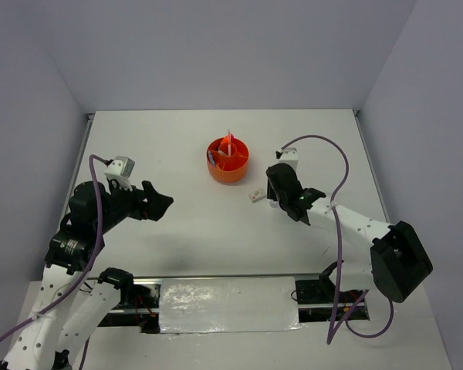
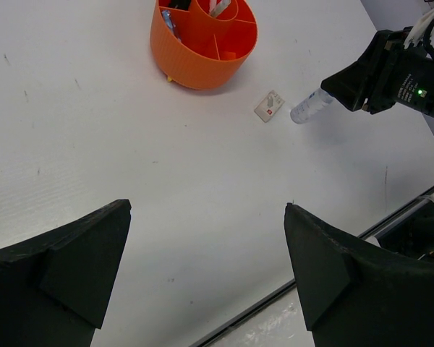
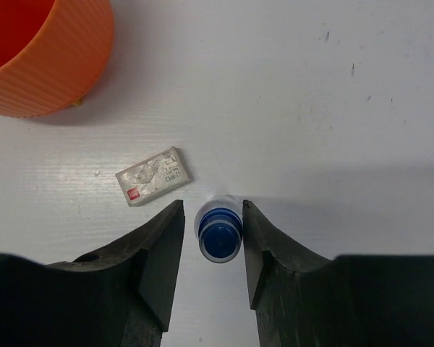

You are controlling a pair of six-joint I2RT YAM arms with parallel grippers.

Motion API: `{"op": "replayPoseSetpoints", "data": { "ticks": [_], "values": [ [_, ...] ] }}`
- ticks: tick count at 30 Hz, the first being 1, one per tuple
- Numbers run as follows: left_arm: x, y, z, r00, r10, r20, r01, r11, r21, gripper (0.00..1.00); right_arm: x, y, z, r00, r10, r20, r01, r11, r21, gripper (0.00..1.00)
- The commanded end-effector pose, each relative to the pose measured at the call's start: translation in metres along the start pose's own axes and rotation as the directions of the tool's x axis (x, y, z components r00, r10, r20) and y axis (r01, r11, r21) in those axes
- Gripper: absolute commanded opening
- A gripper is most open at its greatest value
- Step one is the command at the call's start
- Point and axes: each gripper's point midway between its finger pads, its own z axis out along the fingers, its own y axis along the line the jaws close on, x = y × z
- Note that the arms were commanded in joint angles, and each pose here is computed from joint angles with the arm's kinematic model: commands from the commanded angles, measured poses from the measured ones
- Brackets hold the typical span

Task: Sort the stationery into containers
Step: Pick up the stationery from the center of the board.

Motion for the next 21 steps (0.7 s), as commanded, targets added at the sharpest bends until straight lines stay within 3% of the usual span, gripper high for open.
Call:
{"op": "replayPoseSetpoints", "data": {
  "ticks": [1, 7, 10, 14, 21],
  "values": [
    [-0.01, -0.006, -0.002, 0.998, 0.044, 0.034, -0.045, 0.999, 0.029, 0.99, -0.001, -0.001, 0.003, 1.0, 0.017, 0.013, -0.017, 1.0, 0.01, 0.45],
    [-0.01, -0.007, -0.002, 0.998, 0.049, 0.032, -0.051, 0.998, 0.036, 0.99, 0.003, -0.001, 0.005, 1.0, 0.015, -0.005, -0.015, 1.0, 0.014, 0.42],
    [-0.01, -0.007, -0.003, 0.998, 0.052, 0.037, -0.053, 0.998, 0.034, 0.99, 0.004, -0.001, 0.004, 1.0, 0.019, -0.007, -0.018, 1.0, 0.008, 0.32],
    [-0.013, -0.006, -0.003, 0.997, 0.062, 0.044, -0.063, 0.998, 0.028, 0.99, -0.004, 0.004, -0.001, 1.0, 0.027, 0.016, -0.026, 0.999, -0.024, 0.0],
    [-0.018, 0.012, 0.0, 0.996, 0.068, 0.057, -0.064, 0.995, -0.07, 0.99, -0.06, 0.019, -0.026, 0.99, 0.036, 0.138, -0.019, 0.992, -0.124, 0.0]
  ]
}}
